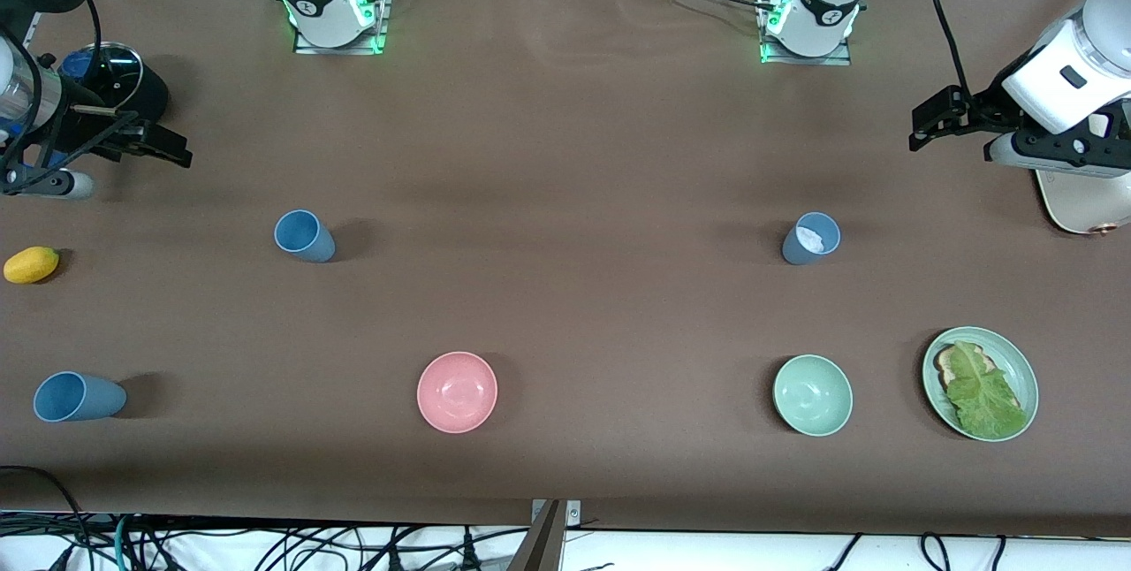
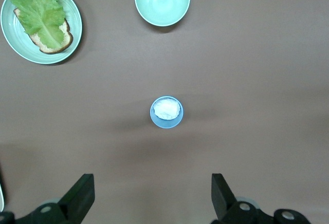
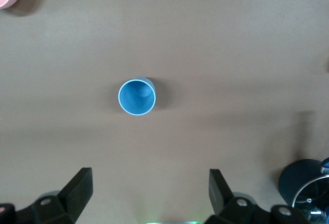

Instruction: Stack blue cups with both arms

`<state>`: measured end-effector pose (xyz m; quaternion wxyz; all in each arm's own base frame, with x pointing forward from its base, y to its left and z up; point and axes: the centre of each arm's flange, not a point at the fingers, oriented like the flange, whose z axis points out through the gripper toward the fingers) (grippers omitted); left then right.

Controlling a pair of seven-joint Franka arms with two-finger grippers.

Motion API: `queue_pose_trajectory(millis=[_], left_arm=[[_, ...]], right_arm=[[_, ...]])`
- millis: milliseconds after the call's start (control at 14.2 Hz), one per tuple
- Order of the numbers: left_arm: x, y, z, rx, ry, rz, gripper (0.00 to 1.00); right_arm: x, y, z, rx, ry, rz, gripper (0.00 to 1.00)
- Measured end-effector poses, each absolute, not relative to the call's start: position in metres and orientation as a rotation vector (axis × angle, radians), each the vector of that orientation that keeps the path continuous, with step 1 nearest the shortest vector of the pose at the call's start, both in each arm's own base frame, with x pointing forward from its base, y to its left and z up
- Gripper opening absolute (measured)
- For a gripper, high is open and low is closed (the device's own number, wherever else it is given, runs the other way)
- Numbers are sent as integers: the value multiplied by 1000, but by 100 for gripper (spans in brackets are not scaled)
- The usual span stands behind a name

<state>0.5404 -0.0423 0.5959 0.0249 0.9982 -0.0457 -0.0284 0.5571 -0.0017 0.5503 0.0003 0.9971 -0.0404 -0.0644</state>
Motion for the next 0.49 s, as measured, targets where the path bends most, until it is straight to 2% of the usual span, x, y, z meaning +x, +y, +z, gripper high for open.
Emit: queue_pose_trajectory(millis=[494], left_arm=[[541, -34, 596, 3088, -118, -92, 100]], right_arm=[[556, -2, 550, 3131, -127, -215, 100]])
